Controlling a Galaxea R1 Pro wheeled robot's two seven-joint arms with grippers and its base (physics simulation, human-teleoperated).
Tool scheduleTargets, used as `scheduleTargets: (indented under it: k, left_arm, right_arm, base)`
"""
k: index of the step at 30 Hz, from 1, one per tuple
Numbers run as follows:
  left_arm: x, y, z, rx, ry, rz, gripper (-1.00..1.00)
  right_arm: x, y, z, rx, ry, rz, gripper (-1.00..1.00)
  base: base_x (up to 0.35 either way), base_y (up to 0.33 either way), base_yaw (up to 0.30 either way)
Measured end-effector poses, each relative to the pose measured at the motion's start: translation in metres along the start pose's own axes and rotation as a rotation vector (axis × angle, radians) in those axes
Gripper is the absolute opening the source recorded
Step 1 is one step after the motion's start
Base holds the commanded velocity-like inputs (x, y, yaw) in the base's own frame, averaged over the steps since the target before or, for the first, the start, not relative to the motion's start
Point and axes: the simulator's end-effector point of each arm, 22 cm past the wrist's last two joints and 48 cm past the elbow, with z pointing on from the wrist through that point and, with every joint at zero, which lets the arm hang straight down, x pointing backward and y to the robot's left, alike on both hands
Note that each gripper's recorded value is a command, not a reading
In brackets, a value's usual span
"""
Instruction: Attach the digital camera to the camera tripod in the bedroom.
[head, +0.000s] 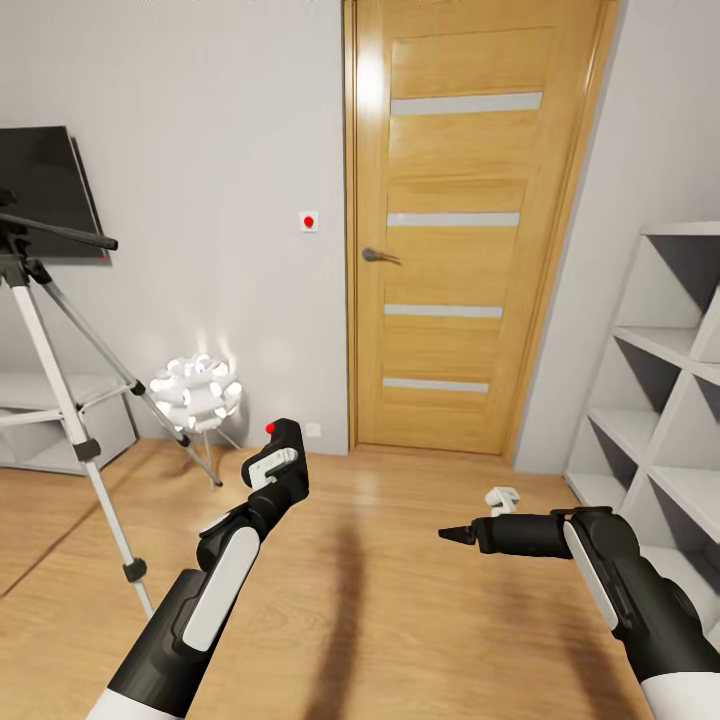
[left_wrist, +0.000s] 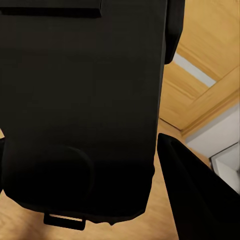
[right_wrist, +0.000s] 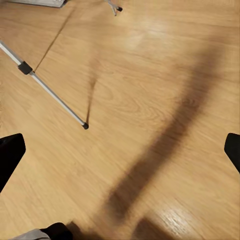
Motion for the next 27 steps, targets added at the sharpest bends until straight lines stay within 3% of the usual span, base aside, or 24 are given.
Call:
scheduleTargets:
  k: [27]
  left_arm:
    - [-0.049,-0.029,-0.009,-0.001,0.001,0.001,-1.00]
  right_arm:
    - [-0.046,0.023,-0.026,0.001,0.004,-0.002,1.00]
  base:
    - [0.000,0.000,0.000]
